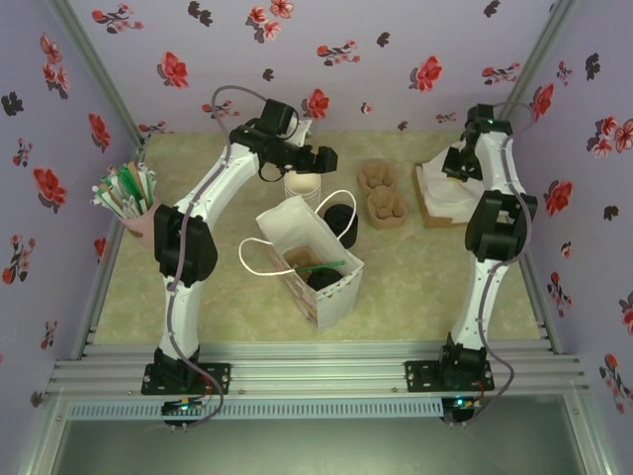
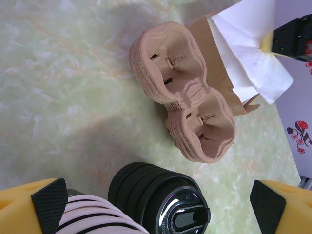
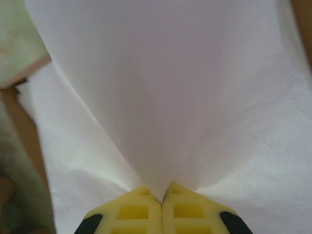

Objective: Pack the takeout coffee

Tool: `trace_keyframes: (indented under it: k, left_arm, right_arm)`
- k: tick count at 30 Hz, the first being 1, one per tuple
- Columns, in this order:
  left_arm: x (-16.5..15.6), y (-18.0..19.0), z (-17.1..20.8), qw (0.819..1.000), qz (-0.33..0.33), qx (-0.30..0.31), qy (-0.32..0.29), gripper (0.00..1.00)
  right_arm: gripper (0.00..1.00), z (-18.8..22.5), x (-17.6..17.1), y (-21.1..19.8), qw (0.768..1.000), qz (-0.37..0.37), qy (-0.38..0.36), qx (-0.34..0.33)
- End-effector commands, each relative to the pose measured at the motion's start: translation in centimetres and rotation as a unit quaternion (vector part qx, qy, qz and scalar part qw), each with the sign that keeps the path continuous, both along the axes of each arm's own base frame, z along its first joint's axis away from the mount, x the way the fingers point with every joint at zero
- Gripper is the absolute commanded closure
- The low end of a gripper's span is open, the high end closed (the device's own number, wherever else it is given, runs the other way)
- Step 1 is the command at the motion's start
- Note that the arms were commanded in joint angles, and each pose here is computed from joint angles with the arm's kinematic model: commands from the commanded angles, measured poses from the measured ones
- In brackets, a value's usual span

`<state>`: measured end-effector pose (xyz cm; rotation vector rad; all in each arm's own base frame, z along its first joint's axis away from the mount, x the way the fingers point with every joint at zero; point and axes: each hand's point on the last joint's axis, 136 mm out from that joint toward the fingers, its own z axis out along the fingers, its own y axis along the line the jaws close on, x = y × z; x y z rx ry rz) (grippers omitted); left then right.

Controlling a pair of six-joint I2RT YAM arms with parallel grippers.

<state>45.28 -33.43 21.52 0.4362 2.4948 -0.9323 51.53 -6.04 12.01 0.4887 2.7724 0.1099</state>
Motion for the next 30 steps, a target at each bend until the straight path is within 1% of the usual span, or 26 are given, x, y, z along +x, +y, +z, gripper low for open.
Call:
trace_keyframes:
  k: [1, 4, 10, 16, 22, 25, 30]
  left_arm:
    - [-0.7, -0.2, 4.0, 0.999, -0.012, -0.026, -0.043, 0.01]
    - [-0.8, -0.2, 5.0, 0.998, -0.011, -0.033, -0.056, 0.01]
    - [-1.1, -0.1, 5.8, 0.997, -0.01, -0.038, -0.06, 0.01]
    - [-1.6, 0.0, 5.6, 0.998, -0.009, -0.042, -0.055, 0.01]
    - [-1.8, 0.1, 5.6, 0.998, -0.009, -0.041, -0.054, 0.01]
    - [-1.8, 0.1, 5.4, 0.998, -0.009, -0.04, -0.052, 0.01]
    - [-1.8, 0.1, 5.4, 0.998, -0.01, -0.039, -0.051, 0.01]
  right_arm:
    - [1.0, 5.5, 0.3, -0.3, 0.997, -0.019, -0.072, -0.008]
    - [1.0, 6.6, 0.2, -0.2, 0.995, -0.024, -0.094, -0.006]
    - [1.0, 5.8, -0.2, 0.2, 0.996, -0.025, -0.088, 0.008]
    - [1.0, 2.3, -0.5, 0.0, 0.999, -0.024, -0.049, 0.006]
    - [1.0, -1.4, -0.3, 0.5, 0.999, -0.015, -0.013, 0.025]
    - [0.97, -2.5, -0.2, 0.7, 0.999, -0.012, -0.002, 0.03]
    - [0.92, -2.4, -0.1, 0.8, 0.999, -0.012, -0.005, 0.034]
